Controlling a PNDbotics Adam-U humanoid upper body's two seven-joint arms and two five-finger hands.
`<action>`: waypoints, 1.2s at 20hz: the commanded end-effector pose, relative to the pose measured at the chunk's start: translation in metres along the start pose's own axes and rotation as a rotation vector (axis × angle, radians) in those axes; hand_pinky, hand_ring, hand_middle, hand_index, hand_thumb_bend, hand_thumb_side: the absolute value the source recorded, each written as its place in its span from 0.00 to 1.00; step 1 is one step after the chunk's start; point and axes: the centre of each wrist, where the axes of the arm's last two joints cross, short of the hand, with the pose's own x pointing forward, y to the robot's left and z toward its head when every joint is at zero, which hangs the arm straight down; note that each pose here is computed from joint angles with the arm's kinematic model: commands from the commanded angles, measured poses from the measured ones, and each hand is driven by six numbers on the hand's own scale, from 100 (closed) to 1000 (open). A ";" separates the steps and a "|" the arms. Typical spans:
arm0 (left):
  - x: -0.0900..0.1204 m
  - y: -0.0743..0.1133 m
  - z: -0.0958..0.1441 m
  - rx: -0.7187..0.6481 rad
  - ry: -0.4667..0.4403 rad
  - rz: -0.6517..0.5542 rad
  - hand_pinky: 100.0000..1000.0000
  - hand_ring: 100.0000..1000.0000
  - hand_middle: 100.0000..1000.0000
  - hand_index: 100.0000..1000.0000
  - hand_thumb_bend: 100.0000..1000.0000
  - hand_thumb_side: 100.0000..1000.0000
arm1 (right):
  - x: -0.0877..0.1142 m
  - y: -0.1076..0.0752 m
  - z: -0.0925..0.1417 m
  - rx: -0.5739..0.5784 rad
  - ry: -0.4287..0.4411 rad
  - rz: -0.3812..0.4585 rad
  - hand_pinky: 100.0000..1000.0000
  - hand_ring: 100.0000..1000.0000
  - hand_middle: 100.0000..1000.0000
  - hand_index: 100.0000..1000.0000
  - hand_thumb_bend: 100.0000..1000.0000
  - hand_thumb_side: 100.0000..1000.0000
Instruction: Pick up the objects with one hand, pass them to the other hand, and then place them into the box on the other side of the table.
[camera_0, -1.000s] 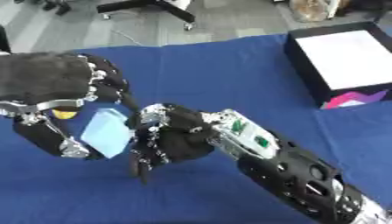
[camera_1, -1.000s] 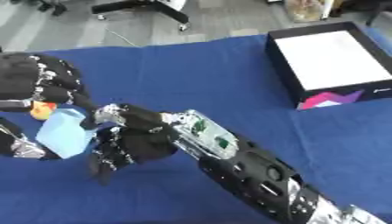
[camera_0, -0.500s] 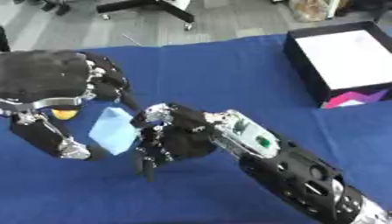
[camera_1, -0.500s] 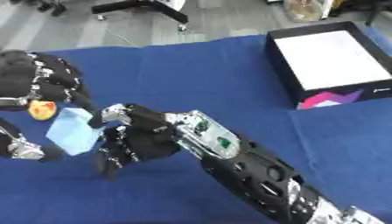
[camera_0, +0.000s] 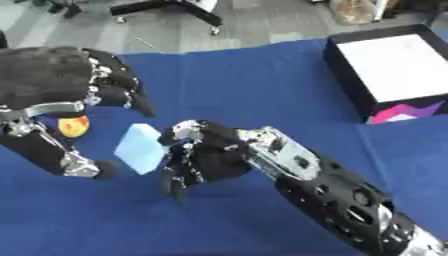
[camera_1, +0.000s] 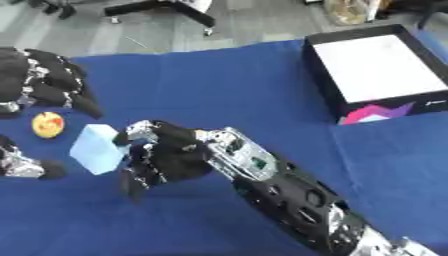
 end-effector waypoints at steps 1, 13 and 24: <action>-0.005 0.016 0.018 0.051 0.060 -0.035 0.82 0.67 0.62 0.79 0.44 0.22 | 0.007 -0.007 0.011 0.062 0.048 -0.038 1.00 0.49 0.51 0.96 0.00 1.00; -0.013 0.030 0.066 0.309 0.302 -0.044 0.82 0.65 0.60 0.78 0.41 0.15 | 0.021 -0.040 0.082 -0.140 -0.102 0.047 1.00 0.49 0.51 0.95 0.00 1.00; -0.010 0.000 0.091 0.386 0.445 0.079 0.80 0.62 0.58 0.77 0.33 0.15 | 0.060 -0.064 0.241 -0.548 -0.276 0.315 1.00 0.48 0.51 0.95 0.00 0.69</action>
